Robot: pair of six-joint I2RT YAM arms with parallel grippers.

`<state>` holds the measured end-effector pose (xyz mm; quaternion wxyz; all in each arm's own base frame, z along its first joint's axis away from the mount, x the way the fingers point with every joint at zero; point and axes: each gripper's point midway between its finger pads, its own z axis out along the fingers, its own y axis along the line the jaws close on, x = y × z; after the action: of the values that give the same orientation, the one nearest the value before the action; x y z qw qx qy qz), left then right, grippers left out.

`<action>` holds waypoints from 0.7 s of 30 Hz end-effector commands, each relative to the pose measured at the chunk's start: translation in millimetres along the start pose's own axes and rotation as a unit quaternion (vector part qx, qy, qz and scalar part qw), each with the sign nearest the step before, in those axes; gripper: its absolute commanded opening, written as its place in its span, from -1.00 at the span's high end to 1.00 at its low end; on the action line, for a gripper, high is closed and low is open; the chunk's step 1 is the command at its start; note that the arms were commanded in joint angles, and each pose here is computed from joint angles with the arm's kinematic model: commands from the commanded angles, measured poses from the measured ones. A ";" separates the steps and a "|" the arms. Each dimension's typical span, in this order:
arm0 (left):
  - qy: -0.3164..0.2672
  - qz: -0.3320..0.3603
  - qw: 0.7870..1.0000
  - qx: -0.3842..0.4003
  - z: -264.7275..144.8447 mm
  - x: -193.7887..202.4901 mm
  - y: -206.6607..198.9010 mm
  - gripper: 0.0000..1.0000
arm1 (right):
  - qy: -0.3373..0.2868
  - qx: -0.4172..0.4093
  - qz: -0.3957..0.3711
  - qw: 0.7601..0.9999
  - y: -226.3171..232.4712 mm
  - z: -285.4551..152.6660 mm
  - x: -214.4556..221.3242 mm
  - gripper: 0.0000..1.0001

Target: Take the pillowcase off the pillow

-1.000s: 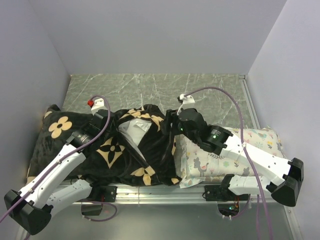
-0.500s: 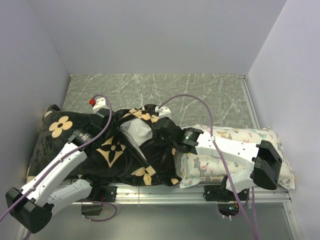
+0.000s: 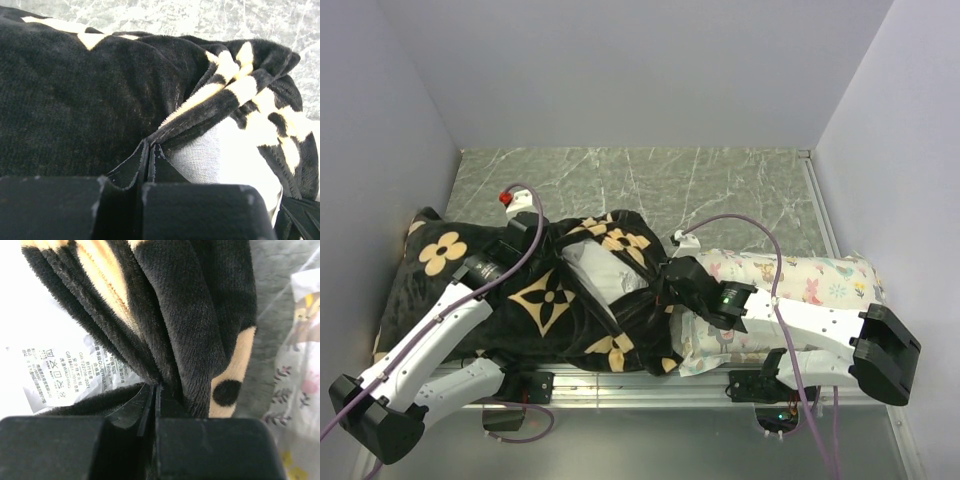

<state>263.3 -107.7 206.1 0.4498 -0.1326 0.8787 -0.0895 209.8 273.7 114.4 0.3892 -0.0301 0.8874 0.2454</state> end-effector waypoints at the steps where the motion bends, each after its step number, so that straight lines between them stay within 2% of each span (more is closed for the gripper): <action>1: -0.002 0.021 1.000 0.012 -2.9 -6.6 -5.0 0.99 | 0.015 0.008 -0.002 1.000 -11.0 6.5 10.7 1.00; 4: 0.012 0.027 1.000 0.008 3.2 -2.9 -7.6 0.98 | 0.013 -0.022 0.003 1.000 3.3 5.4 7.8 1.00; 14: 0.001 0.039 0.999 0.038 -1.3 -33.5 -35.4 0.29 | 0.002 -0.043 -0.001 0.999 19.2 -2.8 -9.0 1.00; 21: -0.004 0.042 0.998 0.054 -4.2 -48.8 -51.3 0.09 | 0.001 -0.047 -0.002 0.999 26.3 -3.9 -15.0 1.00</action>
<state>288.1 -133.2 234.8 0.4429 -0.0819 0.8873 -0.0993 208.6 288.0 123.9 0.3815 -0.0462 0.8798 0.2796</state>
